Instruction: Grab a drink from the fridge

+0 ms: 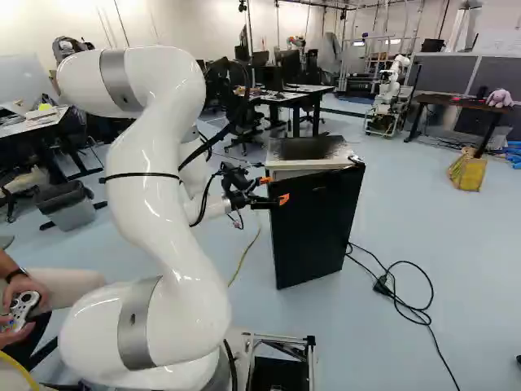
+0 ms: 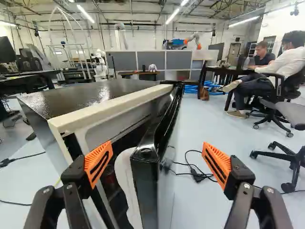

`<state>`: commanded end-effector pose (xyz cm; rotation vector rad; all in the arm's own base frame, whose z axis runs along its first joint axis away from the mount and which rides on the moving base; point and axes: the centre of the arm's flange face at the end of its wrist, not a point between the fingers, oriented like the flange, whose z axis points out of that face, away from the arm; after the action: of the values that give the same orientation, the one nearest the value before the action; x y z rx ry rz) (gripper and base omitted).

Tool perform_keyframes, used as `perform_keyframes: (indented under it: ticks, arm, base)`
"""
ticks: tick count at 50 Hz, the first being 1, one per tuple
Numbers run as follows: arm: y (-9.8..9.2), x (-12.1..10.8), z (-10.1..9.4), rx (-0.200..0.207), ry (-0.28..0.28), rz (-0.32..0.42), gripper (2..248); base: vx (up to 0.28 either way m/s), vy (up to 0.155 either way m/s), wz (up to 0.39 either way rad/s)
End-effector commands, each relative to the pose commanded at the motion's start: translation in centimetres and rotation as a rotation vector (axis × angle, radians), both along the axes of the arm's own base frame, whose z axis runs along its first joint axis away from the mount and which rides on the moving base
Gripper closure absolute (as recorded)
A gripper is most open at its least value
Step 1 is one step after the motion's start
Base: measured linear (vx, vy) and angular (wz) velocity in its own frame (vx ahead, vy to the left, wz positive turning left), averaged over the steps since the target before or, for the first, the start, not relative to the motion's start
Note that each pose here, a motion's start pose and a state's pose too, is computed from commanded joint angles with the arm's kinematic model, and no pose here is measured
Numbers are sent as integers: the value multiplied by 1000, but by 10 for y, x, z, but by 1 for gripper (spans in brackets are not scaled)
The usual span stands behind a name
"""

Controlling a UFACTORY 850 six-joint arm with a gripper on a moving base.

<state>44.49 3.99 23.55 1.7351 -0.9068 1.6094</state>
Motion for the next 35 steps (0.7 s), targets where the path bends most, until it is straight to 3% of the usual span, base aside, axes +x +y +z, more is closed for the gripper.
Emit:
perform_keyframes:
  ticks: [35]
  arm:
    - [-6, -34, 5, -36, 22, -48, 3]
  base:
    - [0, 0, 0]
